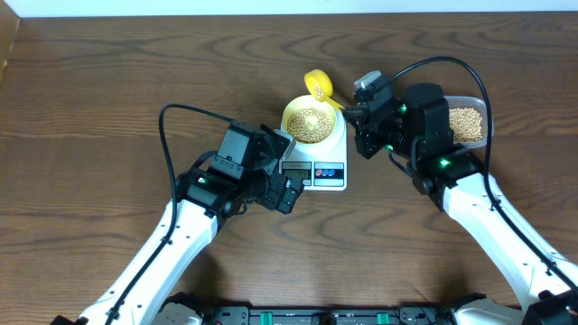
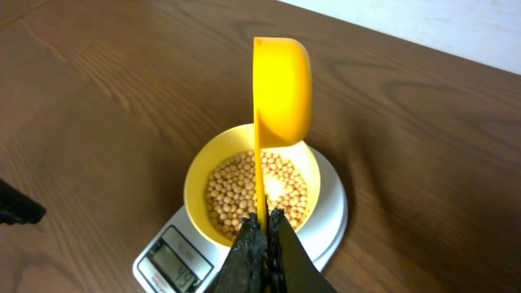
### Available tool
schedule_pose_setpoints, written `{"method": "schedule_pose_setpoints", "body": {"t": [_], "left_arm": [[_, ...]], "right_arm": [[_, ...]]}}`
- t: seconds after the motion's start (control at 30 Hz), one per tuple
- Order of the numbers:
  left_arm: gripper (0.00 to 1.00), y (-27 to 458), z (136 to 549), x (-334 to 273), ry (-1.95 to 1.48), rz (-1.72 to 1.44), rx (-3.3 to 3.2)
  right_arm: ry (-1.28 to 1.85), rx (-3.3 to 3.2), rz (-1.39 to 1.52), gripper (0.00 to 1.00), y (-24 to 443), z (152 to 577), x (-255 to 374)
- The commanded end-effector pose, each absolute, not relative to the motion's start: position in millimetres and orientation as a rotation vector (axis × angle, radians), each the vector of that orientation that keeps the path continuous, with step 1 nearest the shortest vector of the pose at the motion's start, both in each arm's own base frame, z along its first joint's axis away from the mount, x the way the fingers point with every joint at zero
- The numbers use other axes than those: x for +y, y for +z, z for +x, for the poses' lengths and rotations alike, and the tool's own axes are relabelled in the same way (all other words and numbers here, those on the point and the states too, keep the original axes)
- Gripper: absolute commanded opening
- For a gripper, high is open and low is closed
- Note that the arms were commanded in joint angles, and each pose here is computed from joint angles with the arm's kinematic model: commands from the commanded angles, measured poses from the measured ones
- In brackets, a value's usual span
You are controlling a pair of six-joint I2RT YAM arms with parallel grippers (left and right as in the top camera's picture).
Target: Scoop item into bowl and weigh 50g on scale
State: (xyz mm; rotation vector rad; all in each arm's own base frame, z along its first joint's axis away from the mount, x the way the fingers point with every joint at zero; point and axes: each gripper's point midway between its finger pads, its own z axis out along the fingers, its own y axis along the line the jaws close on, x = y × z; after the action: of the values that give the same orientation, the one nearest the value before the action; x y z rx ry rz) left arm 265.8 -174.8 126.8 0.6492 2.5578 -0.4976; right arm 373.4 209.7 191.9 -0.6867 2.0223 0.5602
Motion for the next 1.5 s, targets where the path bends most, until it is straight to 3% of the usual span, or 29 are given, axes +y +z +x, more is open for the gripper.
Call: {"method": "schedule_pose_setpoints", "body": {"t": [0.0,0.87,1.23,1.47], "left_arm": [[0.98,130,268,-178,-0.506,0.665,2.547],[0.98,130,268,-178,-0.506,0.665,2.547],[0.98,130,268,-178,-0.506,0.665,2.547],[0.98,130,268,-178,-0.506,0.665,2.547]], "right_arm": [[0.587,2.011,-0.709,0.01,194,371,216],[0.634,2.023,-0.618,0.01,200,375,213],[0.837,2.026,-0.357,0.01,229,383,174],[0.795,1.983,-0.289,0.01,245,392,142]]}}
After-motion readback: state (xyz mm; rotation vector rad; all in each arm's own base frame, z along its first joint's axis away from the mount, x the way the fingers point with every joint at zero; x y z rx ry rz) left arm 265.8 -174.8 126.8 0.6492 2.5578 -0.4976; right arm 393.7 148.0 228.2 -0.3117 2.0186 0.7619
